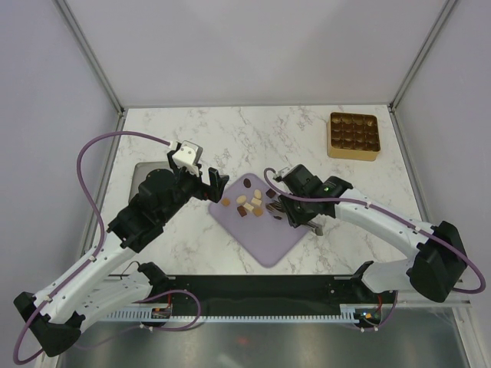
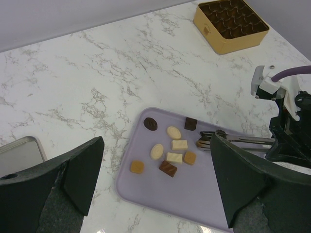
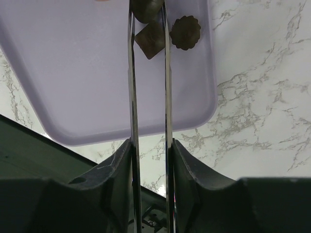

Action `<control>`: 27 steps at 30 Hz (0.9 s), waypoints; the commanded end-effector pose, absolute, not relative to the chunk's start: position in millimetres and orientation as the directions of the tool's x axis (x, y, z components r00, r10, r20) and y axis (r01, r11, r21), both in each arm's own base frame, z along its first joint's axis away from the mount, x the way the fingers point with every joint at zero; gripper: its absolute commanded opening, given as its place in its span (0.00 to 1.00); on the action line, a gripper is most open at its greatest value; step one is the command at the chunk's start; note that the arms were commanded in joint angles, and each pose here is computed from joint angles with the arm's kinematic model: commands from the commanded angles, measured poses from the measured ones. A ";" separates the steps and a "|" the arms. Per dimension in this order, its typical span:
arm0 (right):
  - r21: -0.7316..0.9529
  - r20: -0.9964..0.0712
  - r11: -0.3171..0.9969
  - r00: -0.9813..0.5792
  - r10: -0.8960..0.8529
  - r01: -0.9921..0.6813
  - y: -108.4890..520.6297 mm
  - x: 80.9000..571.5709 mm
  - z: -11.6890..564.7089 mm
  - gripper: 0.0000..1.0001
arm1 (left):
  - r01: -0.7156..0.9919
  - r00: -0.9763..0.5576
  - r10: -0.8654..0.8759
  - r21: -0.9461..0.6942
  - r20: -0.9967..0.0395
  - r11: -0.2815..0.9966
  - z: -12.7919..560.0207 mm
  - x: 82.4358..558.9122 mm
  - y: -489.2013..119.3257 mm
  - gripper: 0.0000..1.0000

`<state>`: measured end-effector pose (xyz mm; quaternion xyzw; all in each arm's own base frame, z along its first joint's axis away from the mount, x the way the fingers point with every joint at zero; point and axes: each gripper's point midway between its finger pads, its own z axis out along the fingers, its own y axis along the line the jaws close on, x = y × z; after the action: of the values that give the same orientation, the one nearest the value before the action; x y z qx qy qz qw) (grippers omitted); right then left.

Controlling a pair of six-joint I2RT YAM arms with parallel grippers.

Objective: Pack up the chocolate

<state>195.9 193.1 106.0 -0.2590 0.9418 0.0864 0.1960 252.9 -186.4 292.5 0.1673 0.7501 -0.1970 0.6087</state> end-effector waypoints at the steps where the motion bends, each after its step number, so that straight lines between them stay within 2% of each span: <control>1: 0.060 -0.494 0.857 -0.761 -0.420 -0.512 204.1 210.9 127.2 0.39 | 0.483 -0.160 0.028 -0.053 -0.987 0.874 300.8 256.0 -183.2 0.97; 7: 0.055 -0.564 0.871 -0.735 -0.377 -0.489 207.1 223.5 160.0 0.35 | 0.478 -0.157 0.030 -0.050 -0.987 0.877 301.2 256.7 -182.2 0.97; 15: -0.052 -0.631 0.908 -0.691 -0.353 -0.416 200.7 257.2 193.5 0.35 | 0.478 -0.152 0.027 -0.050 -0.988 0.877 302.7 255.6 -181.2 0.97; 23: -0.084 -0.707 0.974 -0.677 -0.206 -0.209 159.8 346.3 239.4 0.34 | 0.475 -0.151 0.026 -0.049 -0.988 0.879 303.1 255.8 -180.3 0.97; 27: -0.118 -0.691 0.990 -0.709 -0.140 -0.081 122.6 394.9 232.0 0.34 | 0.482 -0.139 0.014 -0.055 -0.990 0.875 308.5 253.3 -180.2 0.97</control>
<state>364.5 149.4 222.8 -0.0907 0.9283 -0.0009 0.3607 252.9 -185.0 293.7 0.1659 0.7491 -0.1949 0.6110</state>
